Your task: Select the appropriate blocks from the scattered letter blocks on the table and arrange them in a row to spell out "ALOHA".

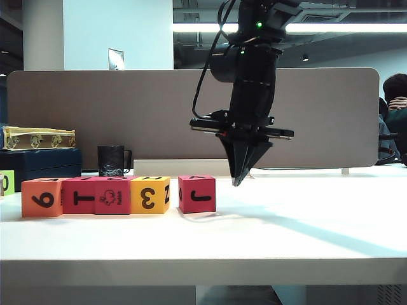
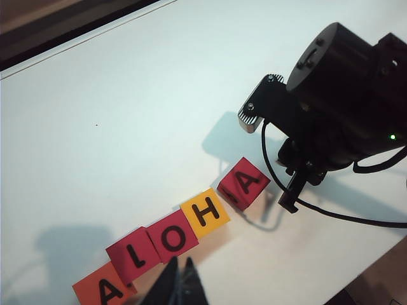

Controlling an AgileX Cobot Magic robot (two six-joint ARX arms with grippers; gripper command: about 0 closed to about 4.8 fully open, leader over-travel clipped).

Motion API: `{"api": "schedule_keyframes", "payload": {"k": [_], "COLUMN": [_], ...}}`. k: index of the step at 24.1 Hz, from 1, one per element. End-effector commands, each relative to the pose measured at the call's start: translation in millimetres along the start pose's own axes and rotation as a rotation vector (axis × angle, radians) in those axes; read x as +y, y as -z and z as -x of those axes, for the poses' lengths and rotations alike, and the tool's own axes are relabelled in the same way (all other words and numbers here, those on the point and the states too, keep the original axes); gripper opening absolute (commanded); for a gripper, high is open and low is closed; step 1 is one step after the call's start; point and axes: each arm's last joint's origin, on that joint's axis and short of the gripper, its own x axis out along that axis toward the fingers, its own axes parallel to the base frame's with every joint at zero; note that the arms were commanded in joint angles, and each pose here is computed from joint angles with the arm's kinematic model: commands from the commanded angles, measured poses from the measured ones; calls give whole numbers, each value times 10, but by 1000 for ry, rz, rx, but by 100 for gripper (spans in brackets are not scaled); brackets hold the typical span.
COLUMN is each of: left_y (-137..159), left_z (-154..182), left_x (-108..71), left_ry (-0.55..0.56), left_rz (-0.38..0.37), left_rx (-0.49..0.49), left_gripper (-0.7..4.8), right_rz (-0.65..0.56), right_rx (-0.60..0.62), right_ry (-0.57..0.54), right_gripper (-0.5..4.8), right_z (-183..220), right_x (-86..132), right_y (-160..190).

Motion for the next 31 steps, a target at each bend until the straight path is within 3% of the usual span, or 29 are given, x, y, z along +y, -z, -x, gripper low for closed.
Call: {"api": "schedule_keyframes", "payload": {"k": [1,18,24,27,31], "left_y": [-14,-11,-7,-5,12], "left_z": [30,30,30,31,53], "left_x": [-9,-9,-9,-1,47], "left_ry": [3,2,0,-25,-173], "left_rz": [-7,-7,-6,-11,-25], "left_rx": [-17,-14,-10,-6,23], "left_gripper": [-6,-6,-6,-6,-6], "right_rz": [11,82,87,77,83], "right_rx": [-35,-85,-101,-113,-143], "right_ry": [-38,-108,-66,-26,47], "right_gripper": [-2,-2,-1,-1,-2], "right_z": [-8,-82,-75,-38,141], "right_x": [50,383,406,344,219], "right_y": [-21,-31,-34,-51,-57]}}
